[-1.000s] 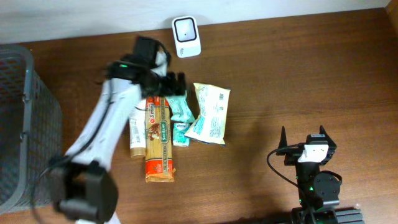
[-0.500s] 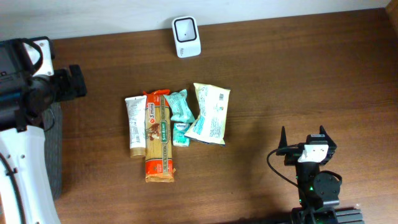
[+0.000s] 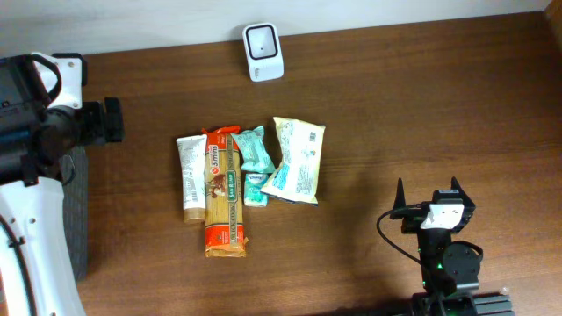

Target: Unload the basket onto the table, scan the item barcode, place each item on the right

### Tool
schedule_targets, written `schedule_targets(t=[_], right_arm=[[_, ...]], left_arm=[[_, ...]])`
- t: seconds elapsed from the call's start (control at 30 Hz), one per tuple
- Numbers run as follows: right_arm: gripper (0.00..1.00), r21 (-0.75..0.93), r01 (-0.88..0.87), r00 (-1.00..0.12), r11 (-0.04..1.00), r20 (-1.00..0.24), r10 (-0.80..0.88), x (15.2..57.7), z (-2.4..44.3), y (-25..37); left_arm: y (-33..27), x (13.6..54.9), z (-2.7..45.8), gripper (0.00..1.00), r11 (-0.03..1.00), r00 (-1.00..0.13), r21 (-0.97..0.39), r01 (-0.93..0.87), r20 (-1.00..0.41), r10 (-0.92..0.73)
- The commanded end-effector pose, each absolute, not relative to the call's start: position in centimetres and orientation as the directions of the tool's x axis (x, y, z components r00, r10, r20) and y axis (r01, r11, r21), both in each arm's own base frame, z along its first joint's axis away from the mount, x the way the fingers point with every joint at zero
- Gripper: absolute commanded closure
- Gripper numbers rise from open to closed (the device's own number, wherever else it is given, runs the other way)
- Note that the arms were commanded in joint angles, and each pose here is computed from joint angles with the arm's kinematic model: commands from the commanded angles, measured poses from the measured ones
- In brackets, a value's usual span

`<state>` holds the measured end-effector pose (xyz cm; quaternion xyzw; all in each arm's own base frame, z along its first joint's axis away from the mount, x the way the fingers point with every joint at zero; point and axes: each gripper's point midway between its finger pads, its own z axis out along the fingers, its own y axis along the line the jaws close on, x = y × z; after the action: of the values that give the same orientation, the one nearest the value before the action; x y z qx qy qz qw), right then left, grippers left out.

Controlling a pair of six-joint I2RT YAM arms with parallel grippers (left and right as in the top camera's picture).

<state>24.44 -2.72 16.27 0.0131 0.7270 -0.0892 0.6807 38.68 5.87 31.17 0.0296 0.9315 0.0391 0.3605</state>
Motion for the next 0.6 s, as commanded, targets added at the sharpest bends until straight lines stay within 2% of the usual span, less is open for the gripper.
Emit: schedule_targets(t=[0.0, 0.13, 0.3, 0.57], right_arm=[[0.01, -0.107, 0.148, -0.063, 0.983, -0.993, -0.098, 24.4, 16.3, -2.8], [0.02, -0.106, 0.161, -0.056, 0.981, -0.994, -0.098, 24.4, 16.5, -3.0], [0.01, -0.115, -0.156, 0.096, 0.981, -0.990, -0.101, 24.3, 19.9, 2.7], [0.02, -0.140, -0.322, 0.147, 0.936, -0.984, -0.097, 23.6, 27.4, 5.7]], left_arm=[[5.7, 38.4, 31.4, 0.01, 0.994, -0.733, 0.098, 0.043, -0.673, 0.098], [5.7, 38.4, 31.4, 0.01, 0.994, -0.733, 0.098, 0.043, -0.673, 0.098], [5.7, 38.4, 31.4, 0.01, 0.994, -0.733, 0.098, 0.043, -0.673, 0.098], [5.7, 38.4, 31.4, 0.01, 0.994, -0.733, 0.098, 0.043, -0.673, 0.098]])
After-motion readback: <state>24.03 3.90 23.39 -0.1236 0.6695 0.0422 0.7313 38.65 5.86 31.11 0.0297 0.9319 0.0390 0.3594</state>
